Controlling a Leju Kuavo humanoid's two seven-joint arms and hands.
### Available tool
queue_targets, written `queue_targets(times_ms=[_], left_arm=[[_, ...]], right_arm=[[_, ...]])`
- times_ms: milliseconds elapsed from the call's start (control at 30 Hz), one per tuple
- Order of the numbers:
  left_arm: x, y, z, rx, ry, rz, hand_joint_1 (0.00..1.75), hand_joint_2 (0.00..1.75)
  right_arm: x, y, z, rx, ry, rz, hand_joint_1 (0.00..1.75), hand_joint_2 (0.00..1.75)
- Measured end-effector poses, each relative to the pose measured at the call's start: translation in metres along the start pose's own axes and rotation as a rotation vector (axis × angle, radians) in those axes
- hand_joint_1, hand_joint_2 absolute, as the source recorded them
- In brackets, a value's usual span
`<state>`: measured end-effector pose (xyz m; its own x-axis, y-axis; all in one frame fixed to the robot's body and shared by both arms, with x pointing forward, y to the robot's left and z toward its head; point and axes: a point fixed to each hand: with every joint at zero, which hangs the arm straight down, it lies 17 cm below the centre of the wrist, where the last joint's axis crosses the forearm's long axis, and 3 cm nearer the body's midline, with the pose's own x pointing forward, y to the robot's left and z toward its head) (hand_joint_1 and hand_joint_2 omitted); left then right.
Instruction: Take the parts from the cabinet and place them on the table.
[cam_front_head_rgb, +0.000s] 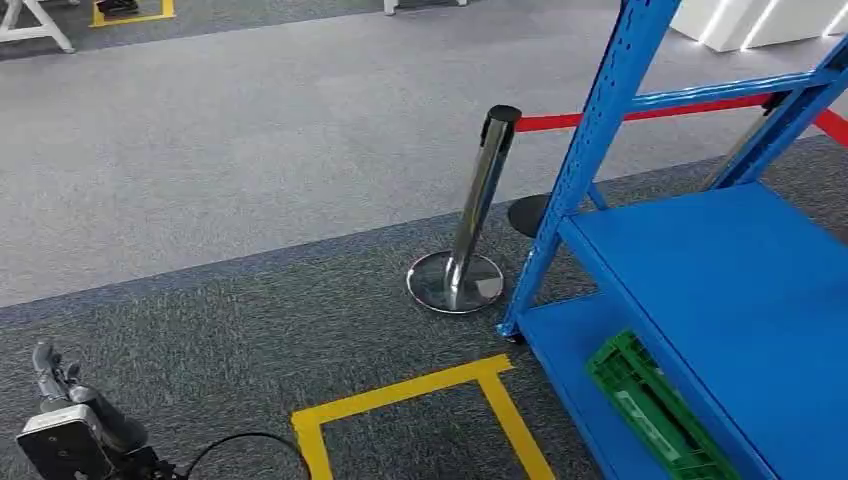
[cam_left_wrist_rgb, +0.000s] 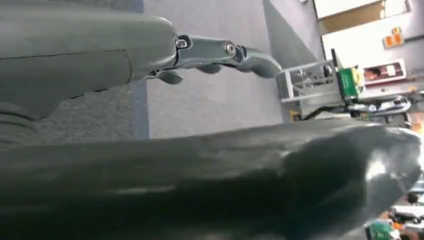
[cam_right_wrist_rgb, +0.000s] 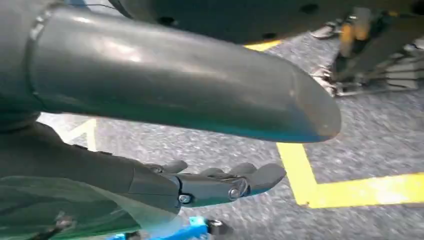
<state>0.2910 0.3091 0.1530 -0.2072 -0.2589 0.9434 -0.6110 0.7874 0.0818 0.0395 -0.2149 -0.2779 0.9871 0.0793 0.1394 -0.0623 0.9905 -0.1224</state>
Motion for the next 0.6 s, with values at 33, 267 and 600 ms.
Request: queue_targets(times_ms=[33, 267, 600], left_arm=[[0.0002, -0.0005, 0.0, -0.001, 0.0, 0.001, 0.0, 0.0], [-0.001, -0.0019, 0.0009, -0.003, 0.007, 0.004, 0.0, 0.0], [0.0014, -0.0082, 0.001, -0.015, 0.004, 0.016, 0.0, 0.0]], right_arm=[[-0.0016, 0.0001, 0.0, 0.0, 0.006, 0.0, 0.0, 0.0], [-0.0028, -0.0005, -0.0001, -0.002, 0.017, 0.002, 0.0, 0.0], [-0.0038, 0.0013, 0.0002, 0.008, 0.029, 0.002, 0.0, 0.0]])
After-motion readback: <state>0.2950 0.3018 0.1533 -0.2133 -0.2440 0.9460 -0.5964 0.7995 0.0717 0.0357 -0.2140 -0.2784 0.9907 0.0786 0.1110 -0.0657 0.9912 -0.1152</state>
